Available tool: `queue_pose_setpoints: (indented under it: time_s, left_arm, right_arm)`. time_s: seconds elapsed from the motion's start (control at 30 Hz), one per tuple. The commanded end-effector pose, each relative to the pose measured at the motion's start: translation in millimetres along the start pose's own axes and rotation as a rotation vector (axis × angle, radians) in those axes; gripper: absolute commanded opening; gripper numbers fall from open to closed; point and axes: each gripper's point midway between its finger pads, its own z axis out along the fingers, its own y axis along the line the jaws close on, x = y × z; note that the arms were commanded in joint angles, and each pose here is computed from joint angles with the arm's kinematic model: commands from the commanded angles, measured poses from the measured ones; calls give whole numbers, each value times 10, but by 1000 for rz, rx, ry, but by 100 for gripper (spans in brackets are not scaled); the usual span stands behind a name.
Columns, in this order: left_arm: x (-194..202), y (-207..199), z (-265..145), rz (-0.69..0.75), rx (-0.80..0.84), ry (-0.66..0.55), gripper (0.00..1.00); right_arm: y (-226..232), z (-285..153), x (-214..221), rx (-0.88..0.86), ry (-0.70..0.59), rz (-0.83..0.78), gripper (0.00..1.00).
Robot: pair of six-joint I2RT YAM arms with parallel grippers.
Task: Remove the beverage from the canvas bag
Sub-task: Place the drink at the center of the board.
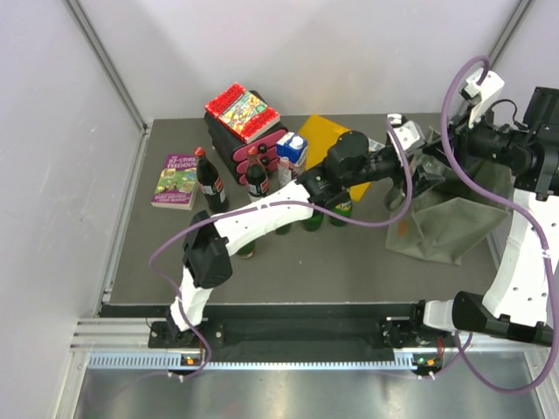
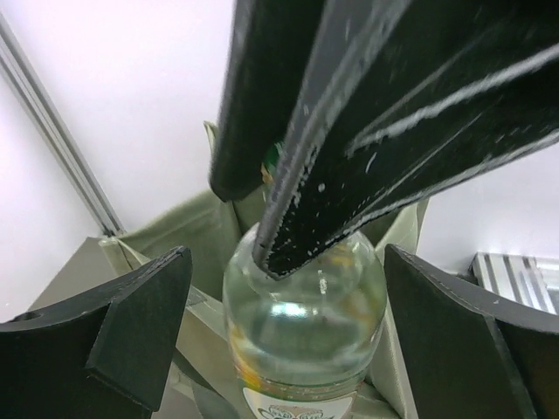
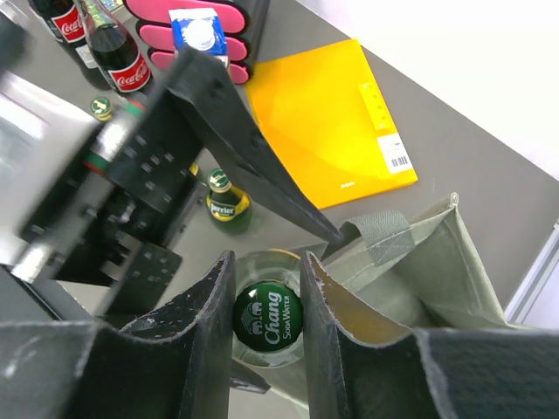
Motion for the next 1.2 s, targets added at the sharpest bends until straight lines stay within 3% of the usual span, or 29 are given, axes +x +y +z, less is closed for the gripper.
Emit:
queue_pose_setpoints:
  time_s: [0.0, 0.17, 0.3, 0.43, 0.5, 0.57, 0.7, 0.73, 0.8, 0.9, 0.93, 1.03, 1.17]
  left_arm:
    - [-25, -98, 53, 38, 48, 13, 94]
    - [82, -95, 53, 64, 45, 60, 95]
    - [30, -117, 63, 73, 45, 51, 89]
    - [-80, -145, 74, 68, 46, 24, 59]
    - [-135, -152, 69, 61, 42, 12, 24]
    - [-191, -143, 59, 56, 29, -1, 0]
    - [-494, -151, -20, 68, 21, -83, 0]
    - [-546, -144, -38, 62, 16, -97, 0]
    - [-670, -137, -94, 58, 8, -125, 0]
    - [-881, -114, -180, 59, -9, -171, 0]
    - [-958, -100, -206, 65, -14, -192, 0]
    - [-1095, -75, -283, 65, -27, -224, 0]
    - [-1195, 9, -364, 71, -45, -263, 0]
  right_arm:
    - [103, -110, -312, 3, -112, -129, 0]
    - [133, -116, -323, -2, -116, -135, 0]
    - [137, -100, -293, -5, -109, -131, 0]
    - [127, -80, -245, -3, -98, -124, 0]
    - [129, -70, -215, -4, -92, -126, 0]
    - [148, -79, -207, -7, -93, -128, 0]
    - [157, -86, -249, -2, -115, -109, 1]
    - [151, -87, -286, 2, -129, -115, 16]
    - [171, -109, -325, 7, -147, -107, 27]
    - [200, -153, -417, 12, -186, -120, 53]
    - [204, -165, -461, 14, -202, -129, 67]
    - [241, -201, -545, 9, -233, -138, 83]
    - [296, -246, -635, -2, -269, -129, 88]
